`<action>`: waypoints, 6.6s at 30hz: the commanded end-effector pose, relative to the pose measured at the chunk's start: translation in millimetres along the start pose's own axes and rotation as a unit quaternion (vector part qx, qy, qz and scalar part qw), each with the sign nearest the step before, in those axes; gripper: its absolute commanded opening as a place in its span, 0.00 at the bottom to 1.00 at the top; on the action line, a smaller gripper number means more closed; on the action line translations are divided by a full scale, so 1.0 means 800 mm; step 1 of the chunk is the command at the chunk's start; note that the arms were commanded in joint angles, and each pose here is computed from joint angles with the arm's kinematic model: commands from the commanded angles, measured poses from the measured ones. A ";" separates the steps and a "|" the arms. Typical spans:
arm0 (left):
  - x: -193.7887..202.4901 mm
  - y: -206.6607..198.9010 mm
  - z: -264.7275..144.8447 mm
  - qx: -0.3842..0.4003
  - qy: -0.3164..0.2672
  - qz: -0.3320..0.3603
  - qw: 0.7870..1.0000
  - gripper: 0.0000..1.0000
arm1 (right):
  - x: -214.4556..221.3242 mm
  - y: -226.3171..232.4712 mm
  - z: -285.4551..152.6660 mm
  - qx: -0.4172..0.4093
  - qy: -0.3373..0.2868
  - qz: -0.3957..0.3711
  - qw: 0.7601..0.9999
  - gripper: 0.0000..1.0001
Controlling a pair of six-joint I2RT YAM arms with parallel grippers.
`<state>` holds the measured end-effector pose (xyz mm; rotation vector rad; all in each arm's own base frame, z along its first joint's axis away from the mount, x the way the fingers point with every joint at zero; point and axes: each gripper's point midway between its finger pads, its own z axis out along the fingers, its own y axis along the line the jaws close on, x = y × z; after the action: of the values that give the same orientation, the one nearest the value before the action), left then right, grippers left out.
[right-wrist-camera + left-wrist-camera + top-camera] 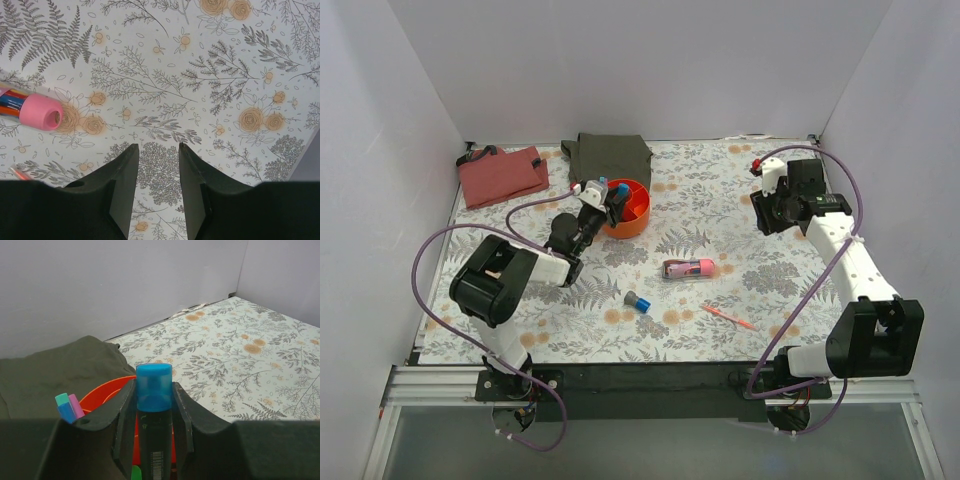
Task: Sort the stationery into containers
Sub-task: Place the pen in the storage box, then pick up the stationery from the center of the board, then place the stationery in the storage box.
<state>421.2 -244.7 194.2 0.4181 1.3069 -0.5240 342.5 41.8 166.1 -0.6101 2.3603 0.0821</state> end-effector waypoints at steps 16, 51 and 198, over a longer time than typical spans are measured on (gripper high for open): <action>-0.087 0.012 -0.010 -0.026 -0.072 0.093 0.993 0.43 | -0.017 0.007 0.006 -0.020 -0.023 0.000 1.000 0.47; 0.038 -0.209 -0.196 0.534 0.473 0.148 0.685 0.60 | 0.065 0.093 0.000 -0.186 0.001 -0.080 0.979 0.63; 0.044 -0.030 0.078 0.141 0.112 -0.008 0.984 0.41 | 0.034 0.020 0.043 -0.084 0.079 -0.043 0.992 0.72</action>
<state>461.3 -306.0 156.9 0.6918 1.4908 -0.7263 337.6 48.1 117.4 -0.8271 2.5111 0.1773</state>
